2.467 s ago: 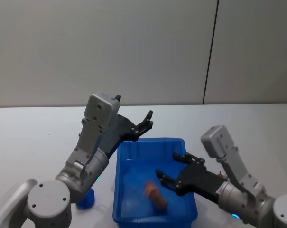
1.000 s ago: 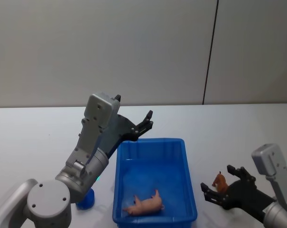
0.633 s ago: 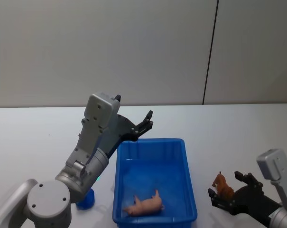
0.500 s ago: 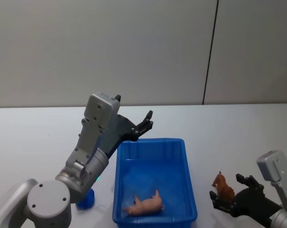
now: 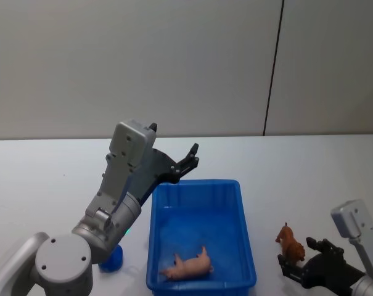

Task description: Pick up the two dolls from the table and place them into the box.

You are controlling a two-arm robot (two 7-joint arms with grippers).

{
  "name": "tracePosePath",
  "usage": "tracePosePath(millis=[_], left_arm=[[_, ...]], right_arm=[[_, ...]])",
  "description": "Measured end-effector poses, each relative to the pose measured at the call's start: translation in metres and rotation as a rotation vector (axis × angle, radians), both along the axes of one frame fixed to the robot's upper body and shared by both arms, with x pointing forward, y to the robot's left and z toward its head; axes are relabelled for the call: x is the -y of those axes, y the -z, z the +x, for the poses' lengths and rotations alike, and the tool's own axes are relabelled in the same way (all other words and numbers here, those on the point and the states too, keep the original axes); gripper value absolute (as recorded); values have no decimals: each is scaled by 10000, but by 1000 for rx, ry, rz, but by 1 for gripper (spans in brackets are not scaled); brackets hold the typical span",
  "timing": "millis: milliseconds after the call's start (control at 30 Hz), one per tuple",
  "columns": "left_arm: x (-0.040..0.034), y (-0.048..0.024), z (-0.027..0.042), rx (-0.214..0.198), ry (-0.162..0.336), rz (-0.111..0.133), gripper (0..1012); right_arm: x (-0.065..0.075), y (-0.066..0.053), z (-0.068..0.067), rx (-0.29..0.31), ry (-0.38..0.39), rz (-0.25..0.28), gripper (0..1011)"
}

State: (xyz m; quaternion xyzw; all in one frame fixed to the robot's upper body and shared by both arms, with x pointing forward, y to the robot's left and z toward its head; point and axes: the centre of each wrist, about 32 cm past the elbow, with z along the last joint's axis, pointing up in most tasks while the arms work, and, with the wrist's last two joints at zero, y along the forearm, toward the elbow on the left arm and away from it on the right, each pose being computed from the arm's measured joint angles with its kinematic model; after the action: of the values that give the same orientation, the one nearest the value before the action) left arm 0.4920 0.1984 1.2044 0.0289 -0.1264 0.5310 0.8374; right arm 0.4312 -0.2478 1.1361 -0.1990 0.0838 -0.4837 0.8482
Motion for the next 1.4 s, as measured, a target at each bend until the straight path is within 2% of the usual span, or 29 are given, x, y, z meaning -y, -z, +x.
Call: tracePosePath(millis=[233, 300, 500, 700, 867, 1133, 1400], left_arm=[[0, 0, 0, 0, 0, 0, 1001], [0, 0, 0, 0, 0, 0, 1001], [0, 0, 0, 0, 0, 0, 1001], [0, 0, 0, 0, 0, 0, 1001], [0, 0, 0, 0, 0, 0, 1001], [0, 0, 0, 0, 0, 0, 1001], [0, 0, 0, 0, 0, 0, 1001]], right_arm=[[-2, 23, 9, -18, 9, 1, 675], [-1, 31, 10, -23, 12, 2, 563], [-2, 34, 10, -24, 17, 1, 420], [-5, 16, 12, -2, 20, 6, 420], [-22, -38, 17, 40, 15, 22, 420], [-97, -216, 51, 137, -24, 66, 420], [-255, -422, 108, 224, -113, 116, 420]])
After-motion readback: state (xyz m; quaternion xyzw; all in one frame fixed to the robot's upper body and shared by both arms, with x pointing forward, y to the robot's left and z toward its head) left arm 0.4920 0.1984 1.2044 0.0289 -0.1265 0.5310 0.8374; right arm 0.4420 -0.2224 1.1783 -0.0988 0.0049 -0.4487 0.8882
